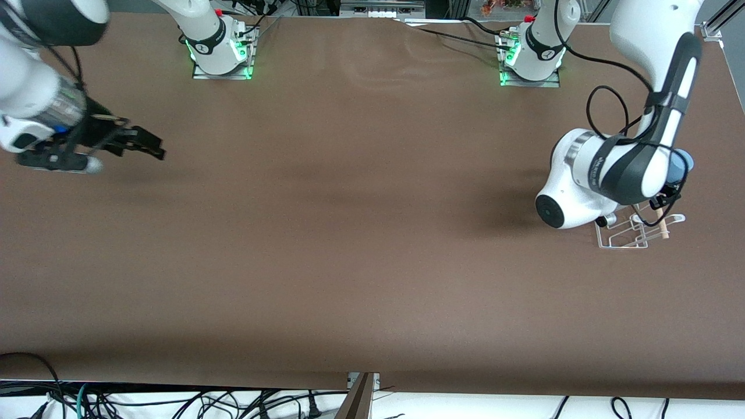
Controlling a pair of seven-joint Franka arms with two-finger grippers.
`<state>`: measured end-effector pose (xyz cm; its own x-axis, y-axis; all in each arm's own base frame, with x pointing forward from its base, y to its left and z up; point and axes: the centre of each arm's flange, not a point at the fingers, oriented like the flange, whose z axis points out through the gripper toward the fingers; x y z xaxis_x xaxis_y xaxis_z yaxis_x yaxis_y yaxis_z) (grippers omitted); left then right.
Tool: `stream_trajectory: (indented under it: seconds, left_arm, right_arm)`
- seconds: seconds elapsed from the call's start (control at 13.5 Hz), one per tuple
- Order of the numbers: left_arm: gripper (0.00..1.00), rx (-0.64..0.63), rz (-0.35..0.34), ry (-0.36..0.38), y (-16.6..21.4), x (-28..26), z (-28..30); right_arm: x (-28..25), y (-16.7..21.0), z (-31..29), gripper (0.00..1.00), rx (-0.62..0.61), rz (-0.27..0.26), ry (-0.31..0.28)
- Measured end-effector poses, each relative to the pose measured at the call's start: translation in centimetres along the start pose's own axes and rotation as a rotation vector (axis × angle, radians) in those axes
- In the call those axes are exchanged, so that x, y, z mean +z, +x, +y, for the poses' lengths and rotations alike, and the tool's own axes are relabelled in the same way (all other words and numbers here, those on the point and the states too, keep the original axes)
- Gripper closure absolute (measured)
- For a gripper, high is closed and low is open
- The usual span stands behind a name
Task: Transfer cup to left arm and place on rack
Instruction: 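Carry the cup with the left gripper over the wire rack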
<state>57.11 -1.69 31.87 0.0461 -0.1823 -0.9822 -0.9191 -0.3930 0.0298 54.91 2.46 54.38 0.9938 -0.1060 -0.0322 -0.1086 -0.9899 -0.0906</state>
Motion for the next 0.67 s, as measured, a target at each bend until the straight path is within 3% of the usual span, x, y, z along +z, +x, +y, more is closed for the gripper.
stream_trajectory:
  seconds: [0.3,0.67]
  left_arm:
    - [0.22,-0.006,-0.057,0.015,2.1,2.0,3.0]
    - [0.22,-0.054,-0.069,0.073,6.2,4.4,6.8]
  right_arm:
    - [-0.3,0.3,1.0,0.01,-0.011,0.016,0.003]
    - [-0.1,1.0,0.7,0.01,-0.015,0.023,-0.001]
